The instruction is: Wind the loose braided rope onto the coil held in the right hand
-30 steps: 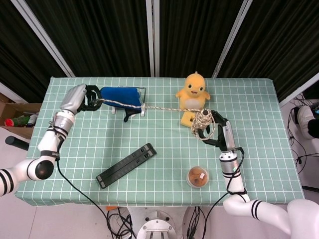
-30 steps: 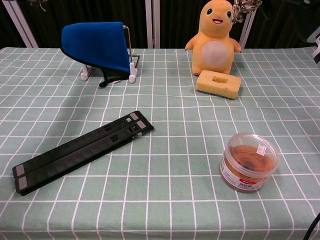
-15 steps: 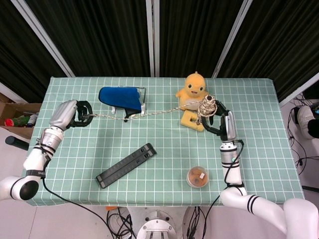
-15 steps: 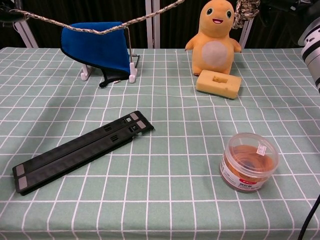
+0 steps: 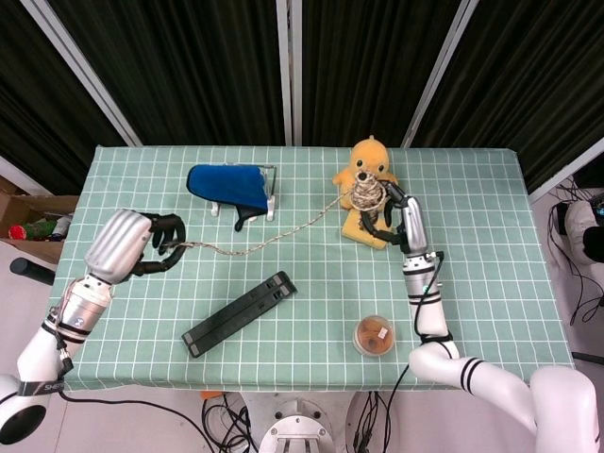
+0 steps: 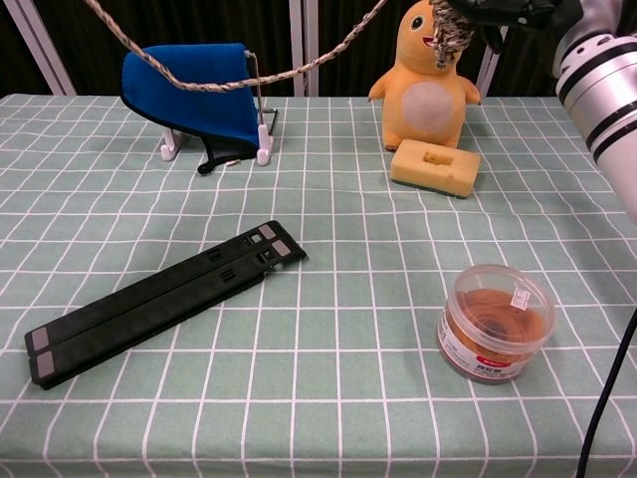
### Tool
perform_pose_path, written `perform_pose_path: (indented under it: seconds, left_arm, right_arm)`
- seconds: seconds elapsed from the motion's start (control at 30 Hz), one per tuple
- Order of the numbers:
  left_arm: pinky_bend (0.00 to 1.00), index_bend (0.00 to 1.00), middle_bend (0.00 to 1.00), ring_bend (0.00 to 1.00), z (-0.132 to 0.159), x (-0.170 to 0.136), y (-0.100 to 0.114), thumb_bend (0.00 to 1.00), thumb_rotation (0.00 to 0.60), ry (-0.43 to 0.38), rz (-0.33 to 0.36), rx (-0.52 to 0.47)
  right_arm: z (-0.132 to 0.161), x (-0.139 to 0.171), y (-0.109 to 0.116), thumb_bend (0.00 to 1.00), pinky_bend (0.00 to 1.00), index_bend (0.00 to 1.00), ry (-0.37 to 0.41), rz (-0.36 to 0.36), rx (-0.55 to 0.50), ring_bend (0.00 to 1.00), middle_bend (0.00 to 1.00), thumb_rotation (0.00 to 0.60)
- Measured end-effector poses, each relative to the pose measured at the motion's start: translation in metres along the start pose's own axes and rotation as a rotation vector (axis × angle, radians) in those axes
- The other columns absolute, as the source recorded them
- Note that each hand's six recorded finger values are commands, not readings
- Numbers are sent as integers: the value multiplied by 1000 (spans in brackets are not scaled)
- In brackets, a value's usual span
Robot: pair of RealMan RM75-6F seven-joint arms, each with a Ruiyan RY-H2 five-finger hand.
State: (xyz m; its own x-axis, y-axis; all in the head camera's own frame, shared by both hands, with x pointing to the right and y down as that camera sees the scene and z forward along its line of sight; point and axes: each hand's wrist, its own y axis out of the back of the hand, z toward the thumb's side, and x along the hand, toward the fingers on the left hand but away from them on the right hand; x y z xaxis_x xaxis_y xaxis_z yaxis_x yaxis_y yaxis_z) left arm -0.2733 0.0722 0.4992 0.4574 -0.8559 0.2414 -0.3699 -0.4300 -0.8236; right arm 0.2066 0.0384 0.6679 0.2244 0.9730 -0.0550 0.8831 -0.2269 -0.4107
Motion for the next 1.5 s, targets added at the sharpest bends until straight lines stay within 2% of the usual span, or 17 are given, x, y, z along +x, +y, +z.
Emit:
perform_pose_path:
  seconds: [0.1, 0.17, 0.4, 0.57, 0.77, 1.0, 1.17, 1.33, 1.5]
  left_arm:
    - [868, 778, 771, 700, 34, 6, 16, 483, 600, -107, 45, -14]
    - [867, 778, 770, 700, 49, 11, 22, 484, 600, -144, 40, -41]
    - [867, 777, 770, 699, 102, 48, 29, 484, 600, -241, -70, -182]
    - [868, 777, 770, 699, 126, 72, 30, 484, 600, -256, -117, -273]
    - [865, 777, 771, 699, 138, 102, 26, 484, 600, -224, -164, -384]
    - [863, 777, 771, 700, 128, 137, 18, 484, 600, -97, -185, -515]
    - [863, 777, 771, 699, 104, 167, 14, 484, 600, 11, -171, -546]
    - [863, 777, 772, 699, 57, 183, 10, 484, 600, 151, -128, -559]
    - [863, 777, 772, 700, 0, 176, 5, 484, 600, 285, -91, -549]
  right_arm:
    - [13, -6, -18, 650, 883, 956, 27, 55, 56, 682, 755, 600]
    - [24, -8, -32, 652, 883, 956, 55, 96, 89, 682, 754, 600]
    - [55, -5, -82, 648, 884, 958, 147, 211, 140, 682, 754, 600]
    - [65, 5, -102, 646, 888, 962, 179, 258, 159, 682, 756, 600]
    - [77, 18, -118, 644, 891, 963, 240, 297, 182, 683, 757, 600]
    - [92, 35, -124, 632, 893, 964, 344, 329, 190, 683, 759, 600]
    - [100, 47, -119, 629, 892, 965, 419, 337, 172, 684, 758, 600]
    - [98, 53, -107, 633, 892, 967, 435, 317, 122, 684, 758, 600]
    - [89, 57, -93, 639, 892, 968, 410, 291, 35, 684, 758, 600]
